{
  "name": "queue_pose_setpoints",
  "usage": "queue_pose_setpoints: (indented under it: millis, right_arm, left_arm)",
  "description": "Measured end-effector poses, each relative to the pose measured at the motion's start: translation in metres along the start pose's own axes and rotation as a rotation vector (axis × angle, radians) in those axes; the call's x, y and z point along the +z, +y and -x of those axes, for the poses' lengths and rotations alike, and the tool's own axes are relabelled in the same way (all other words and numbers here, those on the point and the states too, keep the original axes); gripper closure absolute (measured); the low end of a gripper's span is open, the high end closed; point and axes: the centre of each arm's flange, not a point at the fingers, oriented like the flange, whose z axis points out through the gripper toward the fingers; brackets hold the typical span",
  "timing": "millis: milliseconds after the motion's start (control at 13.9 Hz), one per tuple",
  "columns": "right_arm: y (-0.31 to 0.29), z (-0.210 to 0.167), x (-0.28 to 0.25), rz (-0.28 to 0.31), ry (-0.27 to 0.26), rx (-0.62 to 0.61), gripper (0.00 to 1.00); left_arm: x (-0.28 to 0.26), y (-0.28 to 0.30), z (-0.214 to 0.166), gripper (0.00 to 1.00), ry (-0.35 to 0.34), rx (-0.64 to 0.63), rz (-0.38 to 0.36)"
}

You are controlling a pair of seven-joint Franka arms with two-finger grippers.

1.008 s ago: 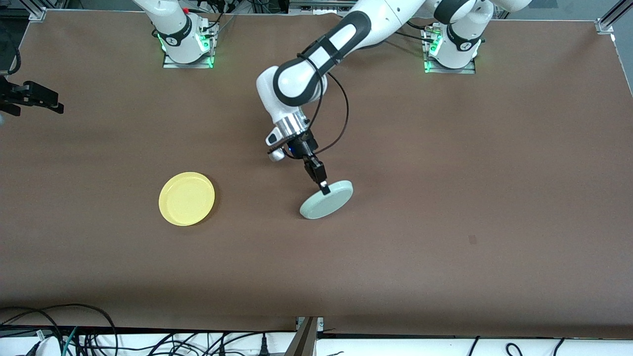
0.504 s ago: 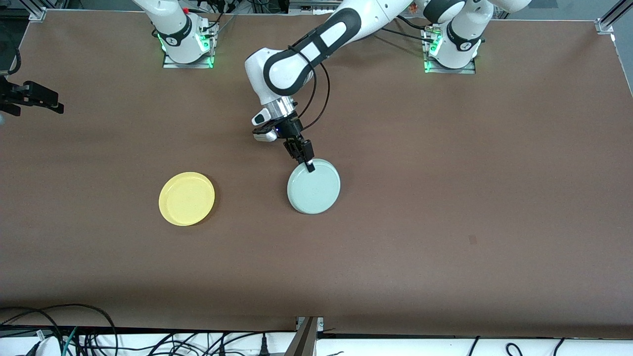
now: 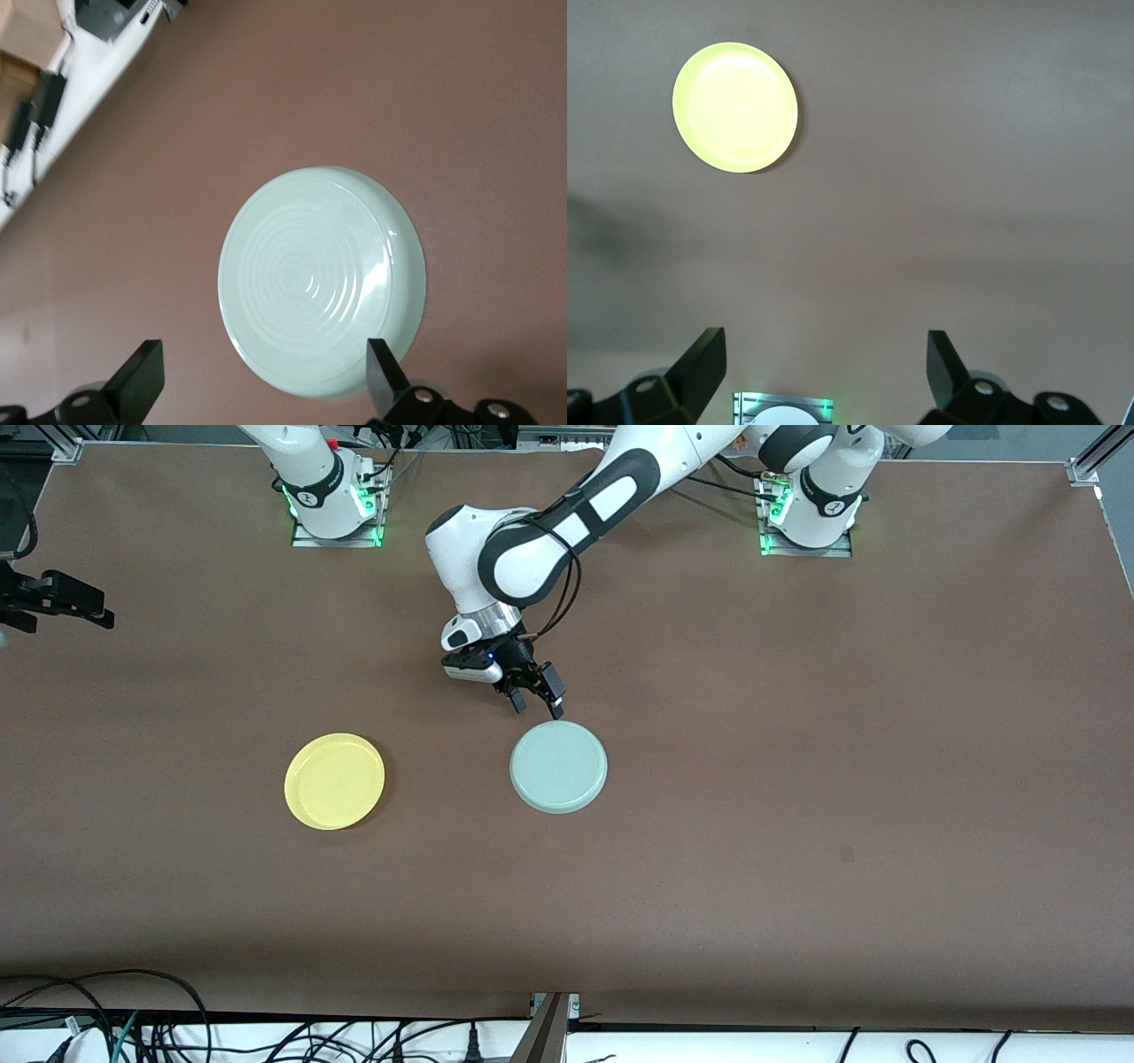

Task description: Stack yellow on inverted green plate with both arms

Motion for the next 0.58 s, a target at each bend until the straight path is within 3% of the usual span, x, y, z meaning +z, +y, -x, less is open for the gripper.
queue_pose_setpoints:
  millis: [288,576]
  right_arm:
    - [0.000,0.000,0.000,0.000,0.000,0.000,0.00]
    - [0.000,0.000,0.000,0.000,0.000,0.000,0.00]
  left_arm:
    - [-0.008,-0.065,-0.043,0.00,-0.117,-0.191,0.149]
    - [-0.020,-0.217,-0.096,0.00,-0.197,-0.330,0.329]
